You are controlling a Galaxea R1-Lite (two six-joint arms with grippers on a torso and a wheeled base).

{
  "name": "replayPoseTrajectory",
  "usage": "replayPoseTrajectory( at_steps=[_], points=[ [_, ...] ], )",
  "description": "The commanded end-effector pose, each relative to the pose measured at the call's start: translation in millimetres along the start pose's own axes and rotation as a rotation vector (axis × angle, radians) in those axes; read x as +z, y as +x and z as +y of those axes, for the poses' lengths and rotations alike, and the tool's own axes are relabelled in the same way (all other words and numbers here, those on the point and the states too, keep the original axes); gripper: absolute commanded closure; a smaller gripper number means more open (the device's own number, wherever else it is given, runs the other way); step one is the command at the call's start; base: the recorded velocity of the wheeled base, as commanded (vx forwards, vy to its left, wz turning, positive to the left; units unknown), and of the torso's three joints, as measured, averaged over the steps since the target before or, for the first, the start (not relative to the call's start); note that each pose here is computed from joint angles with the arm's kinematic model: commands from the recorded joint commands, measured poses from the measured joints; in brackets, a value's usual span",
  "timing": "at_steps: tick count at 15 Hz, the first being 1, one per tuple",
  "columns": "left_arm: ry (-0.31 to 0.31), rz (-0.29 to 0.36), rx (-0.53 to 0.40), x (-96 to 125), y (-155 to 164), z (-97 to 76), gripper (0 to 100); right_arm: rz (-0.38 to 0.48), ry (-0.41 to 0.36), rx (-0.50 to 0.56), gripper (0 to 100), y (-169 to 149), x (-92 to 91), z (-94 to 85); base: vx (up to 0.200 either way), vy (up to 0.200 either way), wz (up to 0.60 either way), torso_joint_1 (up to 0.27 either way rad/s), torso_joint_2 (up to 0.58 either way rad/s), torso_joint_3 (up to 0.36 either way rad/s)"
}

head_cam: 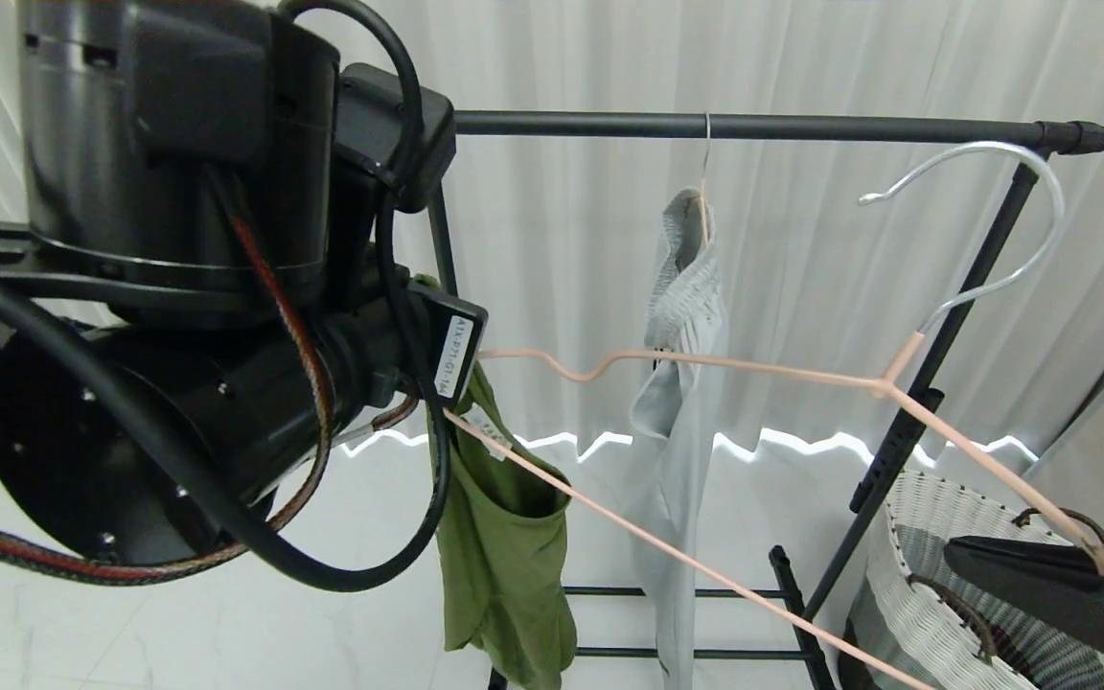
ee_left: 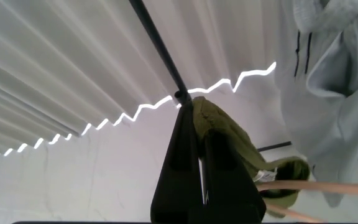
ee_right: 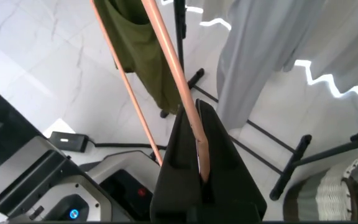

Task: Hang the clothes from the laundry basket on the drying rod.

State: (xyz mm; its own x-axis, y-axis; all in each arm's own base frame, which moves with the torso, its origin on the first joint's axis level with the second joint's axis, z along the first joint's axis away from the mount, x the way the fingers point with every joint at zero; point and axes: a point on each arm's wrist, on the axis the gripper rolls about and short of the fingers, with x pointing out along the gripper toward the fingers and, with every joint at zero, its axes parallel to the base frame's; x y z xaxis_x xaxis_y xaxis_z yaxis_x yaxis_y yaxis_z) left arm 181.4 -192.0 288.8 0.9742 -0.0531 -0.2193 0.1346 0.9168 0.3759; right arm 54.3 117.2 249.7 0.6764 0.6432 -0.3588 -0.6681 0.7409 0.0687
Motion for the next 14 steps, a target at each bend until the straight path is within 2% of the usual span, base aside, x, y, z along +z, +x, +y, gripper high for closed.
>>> replayPoseTrajectory(
  at_steps=[1, 11, 14],
  points=[
    [-0.016, -0.013, -0.009, 7, 2, -5.8, 100, 0.025, -0.007, -0.018, 100, 9, -1.1, 1.9, 0.000, 0.000, 0.00, 0.000, 0.00, 0.000],
    [-0.017, -0.017, -0.013, 8, 0, -6.8, 100, -0.042, 0.067, -0.138, 100, 23, 10.8, -12.3, 0.000, 0.000, 0.00, 0.000, 0.00, 0.000],
    [-0.018, -0.022, -0.013, 9, -2, -7.0, 100, -0.049, 0.069, -0.138, 100, 25, 11.5, -11.8, 0.000, 0.000, 0.00, 0.000, 0.00, 0.000]
  ],
)
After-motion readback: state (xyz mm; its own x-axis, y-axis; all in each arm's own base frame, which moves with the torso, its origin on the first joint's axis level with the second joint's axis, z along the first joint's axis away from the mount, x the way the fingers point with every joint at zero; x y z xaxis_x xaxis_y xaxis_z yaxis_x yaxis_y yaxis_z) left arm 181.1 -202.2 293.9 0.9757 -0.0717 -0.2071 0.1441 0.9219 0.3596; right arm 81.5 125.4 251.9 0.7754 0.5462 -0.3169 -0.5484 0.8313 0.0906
